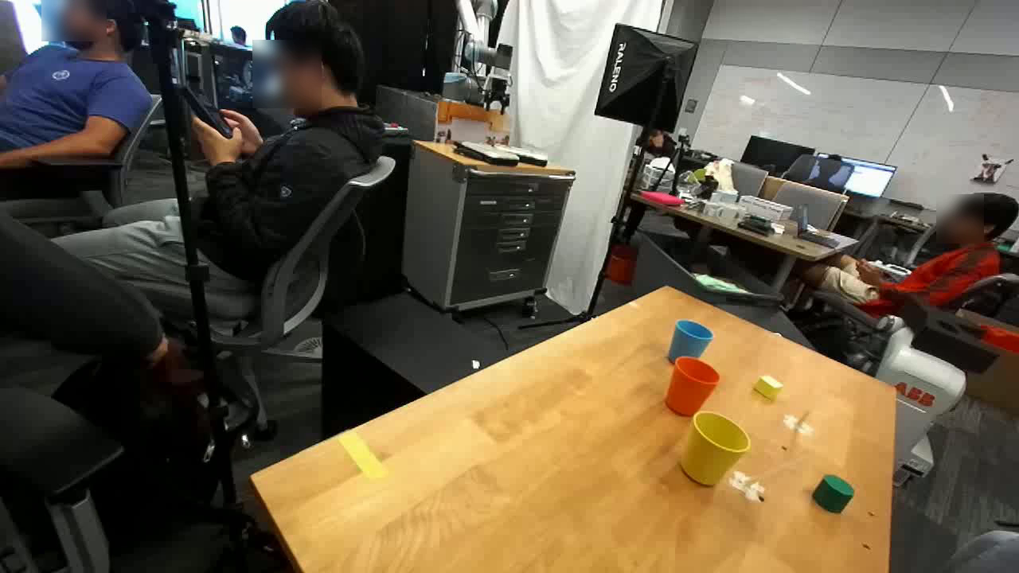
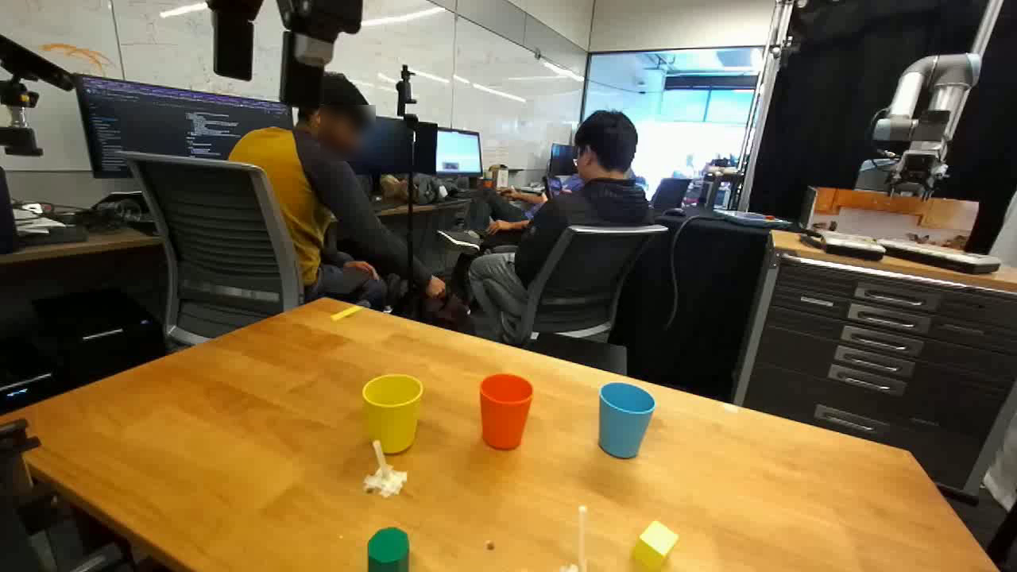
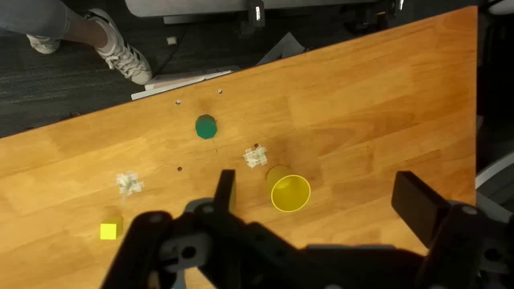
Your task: Stack up the cups
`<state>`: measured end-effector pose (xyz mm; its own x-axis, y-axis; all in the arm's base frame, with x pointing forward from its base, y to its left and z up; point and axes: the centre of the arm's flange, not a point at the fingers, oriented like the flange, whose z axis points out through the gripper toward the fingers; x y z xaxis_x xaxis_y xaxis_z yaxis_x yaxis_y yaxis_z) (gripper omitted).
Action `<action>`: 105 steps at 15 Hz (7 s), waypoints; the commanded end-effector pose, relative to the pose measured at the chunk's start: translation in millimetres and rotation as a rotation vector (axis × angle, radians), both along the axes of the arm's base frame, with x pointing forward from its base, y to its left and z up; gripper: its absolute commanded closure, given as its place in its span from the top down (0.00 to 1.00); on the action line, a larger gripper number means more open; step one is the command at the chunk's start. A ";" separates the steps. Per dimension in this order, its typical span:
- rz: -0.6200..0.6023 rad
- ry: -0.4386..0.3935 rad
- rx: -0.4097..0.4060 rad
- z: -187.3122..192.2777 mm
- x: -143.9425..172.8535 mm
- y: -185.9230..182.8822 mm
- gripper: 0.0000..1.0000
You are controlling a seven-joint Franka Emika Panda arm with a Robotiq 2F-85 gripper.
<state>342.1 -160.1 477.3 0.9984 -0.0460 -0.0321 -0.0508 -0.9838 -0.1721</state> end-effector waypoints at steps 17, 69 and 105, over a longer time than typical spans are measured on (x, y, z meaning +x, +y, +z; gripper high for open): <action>-0.002 -0.011 -0.004 5.0 1.0 -1.3 1.00; 0.083 -0.041 -0.106 -256.4 201.1 50.1 1.00; 0.213 -0.031 -0.173 -347.3 200.5 92.9 0.22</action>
